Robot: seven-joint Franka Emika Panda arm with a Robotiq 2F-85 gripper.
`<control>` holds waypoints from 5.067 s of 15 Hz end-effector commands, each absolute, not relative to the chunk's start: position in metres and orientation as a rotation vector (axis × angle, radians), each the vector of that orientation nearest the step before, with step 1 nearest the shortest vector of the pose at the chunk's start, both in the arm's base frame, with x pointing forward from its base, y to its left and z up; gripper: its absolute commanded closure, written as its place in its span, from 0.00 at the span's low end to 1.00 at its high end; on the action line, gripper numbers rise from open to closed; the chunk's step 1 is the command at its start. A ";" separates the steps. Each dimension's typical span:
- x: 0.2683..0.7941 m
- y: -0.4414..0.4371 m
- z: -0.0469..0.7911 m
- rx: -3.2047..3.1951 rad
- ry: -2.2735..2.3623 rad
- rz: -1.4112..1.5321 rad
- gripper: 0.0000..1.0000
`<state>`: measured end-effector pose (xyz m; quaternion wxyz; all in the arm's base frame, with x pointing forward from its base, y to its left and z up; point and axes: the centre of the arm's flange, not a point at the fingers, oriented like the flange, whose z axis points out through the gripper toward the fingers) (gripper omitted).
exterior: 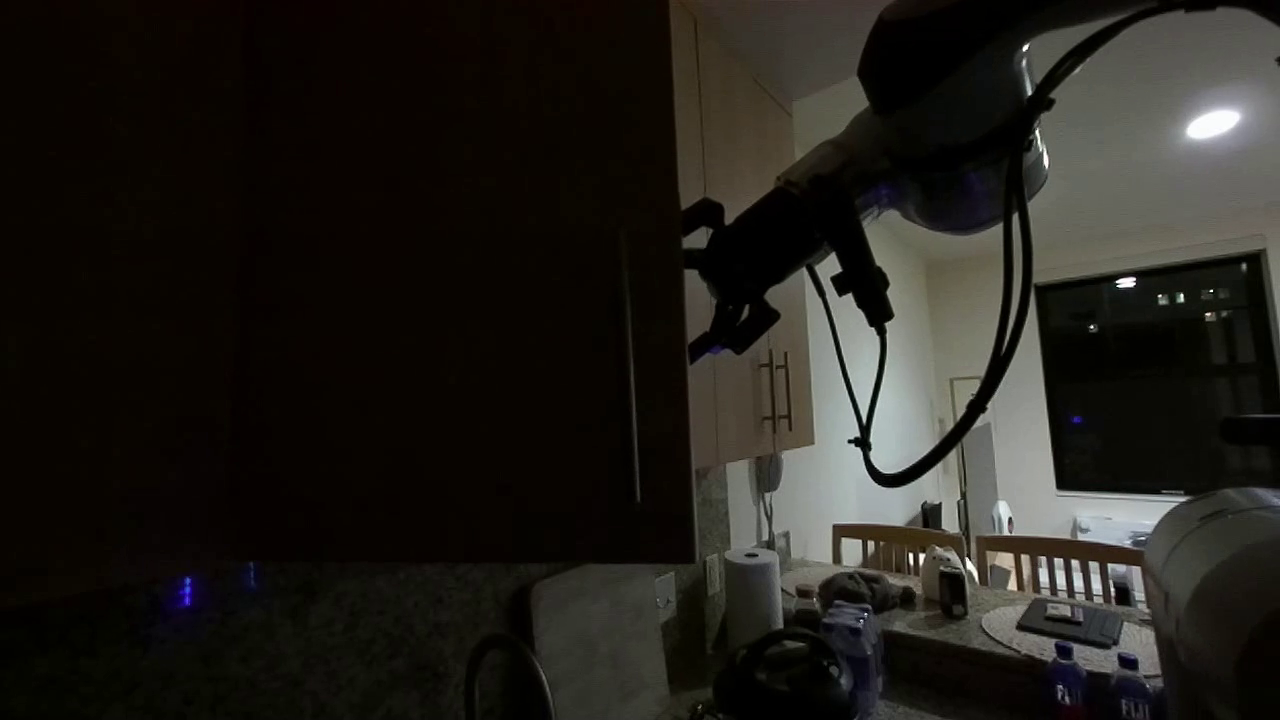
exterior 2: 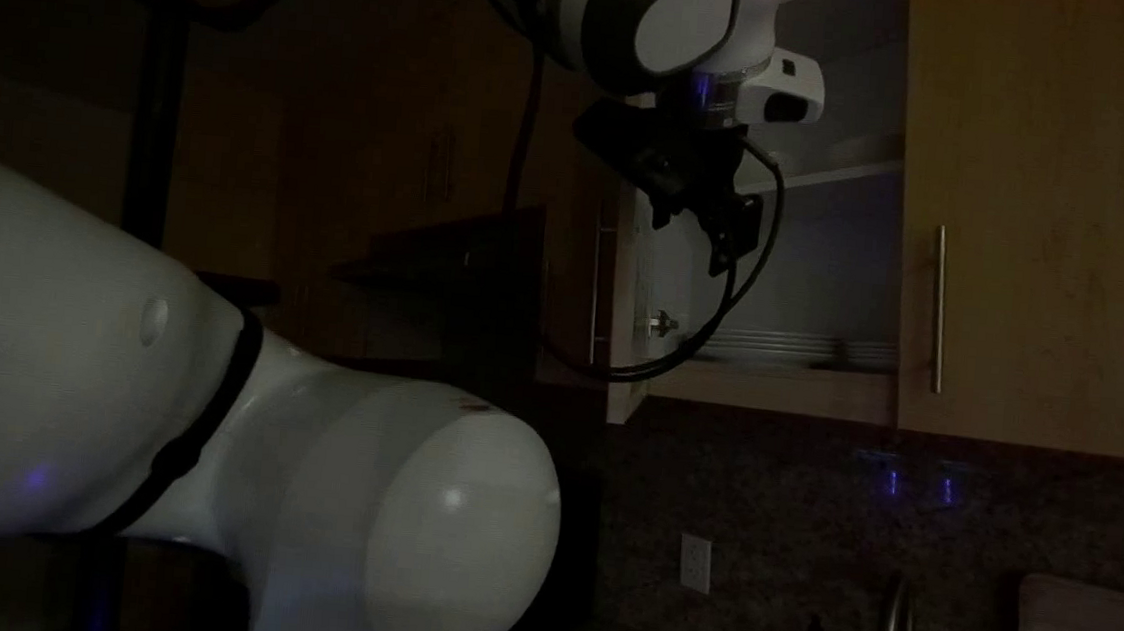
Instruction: Open the cabinet door on the right of the hood of the stove
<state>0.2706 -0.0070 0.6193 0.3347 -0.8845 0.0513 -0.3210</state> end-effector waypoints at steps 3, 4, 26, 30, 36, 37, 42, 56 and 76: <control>0.294 0.007 0.624 -2.259 0.038 -0.784 0.00; 0.295 0.011 0.626 -2.262 0.037 -0.775 0.00; 0.309 0.122 0.645 -2.435 -0.144 -0.781 0.00; 0.315 0.131 0.646 -2.450 -0.157 -0.770 0.00; 0.325 0.140 0.648 -2.466 -0.179 -0.753 0.00; 0.328 0.140 0.648 -2.468 -0.181 -0.750 0.00; 0.335 0.147 0.650 -2.478 -0.207 -0.743 0.00; 0.352 0.181 0.650 -2.470 -0.422 -0.673 0.00; 0.401 0.099 0.637 -3.016 0.244 -0.711 0.00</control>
